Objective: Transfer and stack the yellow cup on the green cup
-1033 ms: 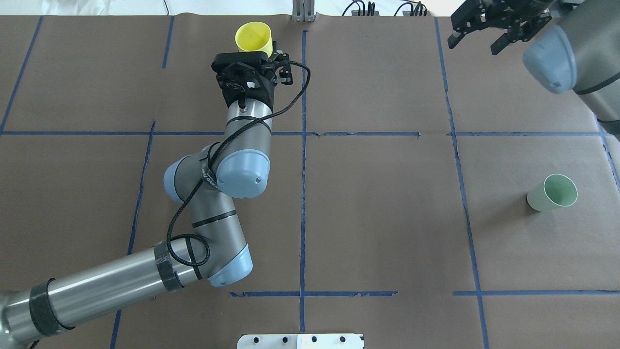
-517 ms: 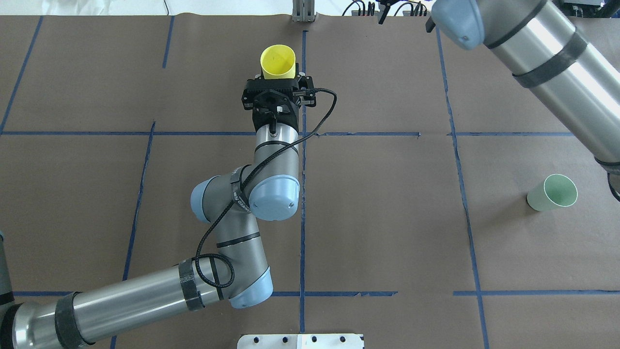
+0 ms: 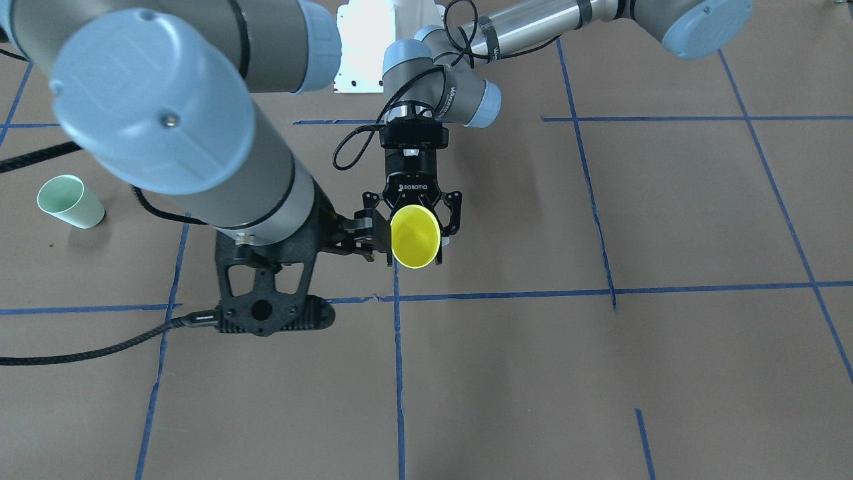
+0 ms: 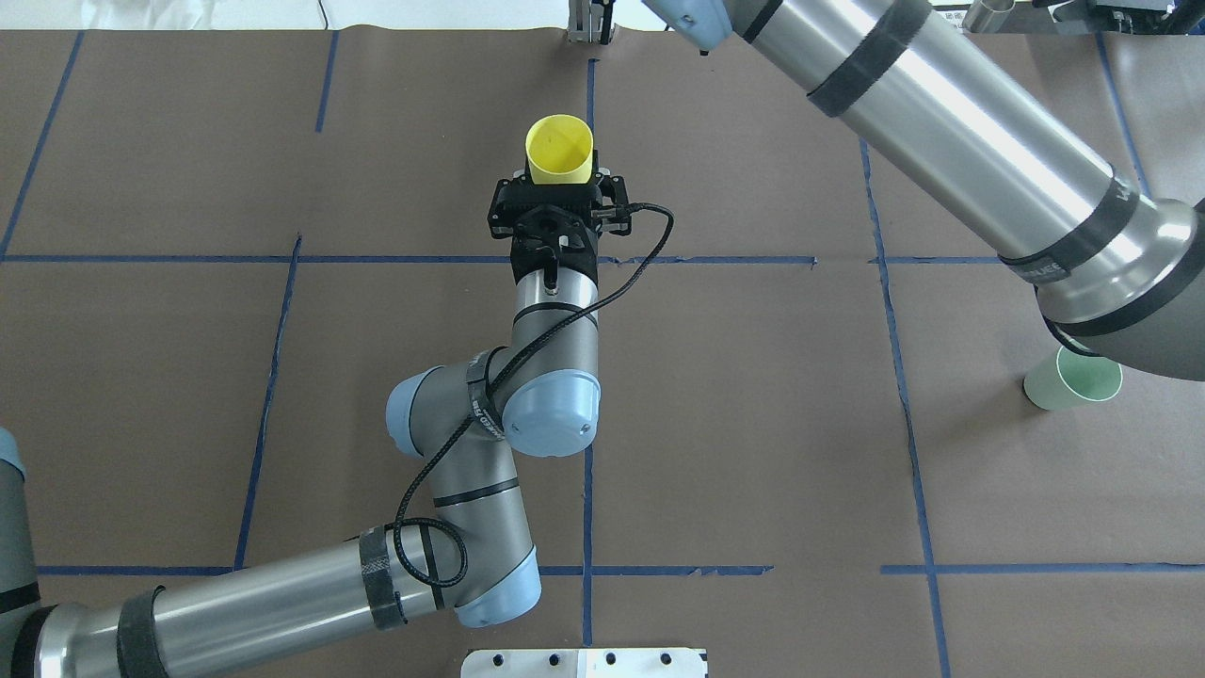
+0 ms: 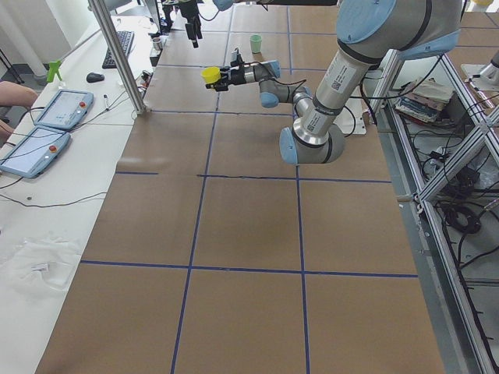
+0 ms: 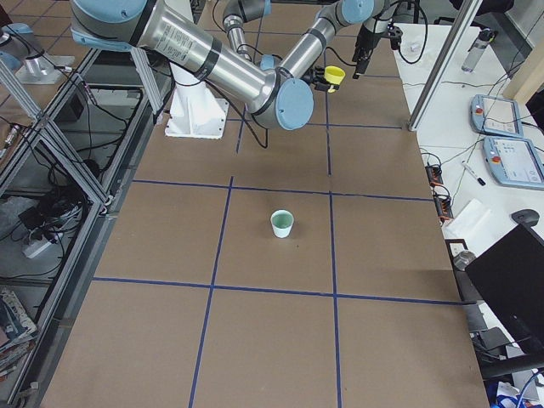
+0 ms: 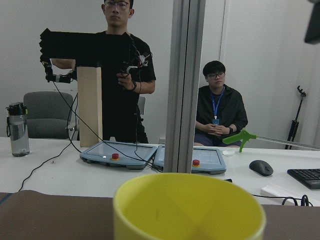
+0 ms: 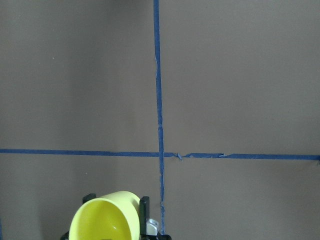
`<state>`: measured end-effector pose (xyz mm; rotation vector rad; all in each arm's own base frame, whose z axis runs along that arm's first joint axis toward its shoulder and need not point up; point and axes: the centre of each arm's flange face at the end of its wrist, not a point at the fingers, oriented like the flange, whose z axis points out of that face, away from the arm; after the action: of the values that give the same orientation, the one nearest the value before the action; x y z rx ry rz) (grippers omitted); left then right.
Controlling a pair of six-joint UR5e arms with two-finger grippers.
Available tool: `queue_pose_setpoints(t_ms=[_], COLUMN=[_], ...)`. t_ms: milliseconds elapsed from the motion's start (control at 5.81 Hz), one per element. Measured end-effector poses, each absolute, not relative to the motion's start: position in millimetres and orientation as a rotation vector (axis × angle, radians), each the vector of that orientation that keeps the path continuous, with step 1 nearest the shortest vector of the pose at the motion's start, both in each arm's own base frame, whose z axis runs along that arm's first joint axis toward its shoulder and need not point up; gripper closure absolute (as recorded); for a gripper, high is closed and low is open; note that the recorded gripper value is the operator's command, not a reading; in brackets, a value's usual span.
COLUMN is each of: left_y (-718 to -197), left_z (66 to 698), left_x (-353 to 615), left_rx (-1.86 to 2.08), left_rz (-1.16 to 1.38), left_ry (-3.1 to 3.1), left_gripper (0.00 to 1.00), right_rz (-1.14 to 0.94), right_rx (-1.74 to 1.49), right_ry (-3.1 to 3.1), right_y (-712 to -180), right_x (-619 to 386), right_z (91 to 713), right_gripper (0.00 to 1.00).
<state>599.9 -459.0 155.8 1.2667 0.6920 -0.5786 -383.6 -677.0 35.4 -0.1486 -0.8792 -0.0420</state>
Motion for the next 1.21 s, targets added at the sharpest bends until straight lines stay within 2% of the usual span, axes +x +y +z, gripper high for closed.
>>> queue_pose_setpoints(t_ms=[344,517,861,1033,1205], left_y=[-457.7,-457.3,-457.4,-457.3,-457.5], left_z=[155.6,155.5,155.9,155.7,155.5], left_x=[601.6,601.8,601.5,601.4,601.1], left_rx=[1.265,1.265,1.265,1.265,1.265], left_rz=[-0.578,-0.578,-0.578,-0.578,-0.577], left_ry=[0.694,0.695,0.696,0.696,0.696], left_gripper=[0.68,0.68,0.68,0.68,0.68], right_rz=[-0.086,-0.106,-0.135,-0.141,-0.146], right_rx=[-0.164,-0.167,-0.165,-0.165,-0.164], right_ry=[-0.839,-0.813,-0.784,-0.781,-0.782], right_y=[-661.2,-652.8,-642.5,-640.6,-639.1], right_x=[-428.0,-448.1,-468.6,-472.1,-474.6], right_z=[35.7,41.7,50.8,52.3,52.3], right_gripper=[0.02,0.06,0.18,0.27,0.28])
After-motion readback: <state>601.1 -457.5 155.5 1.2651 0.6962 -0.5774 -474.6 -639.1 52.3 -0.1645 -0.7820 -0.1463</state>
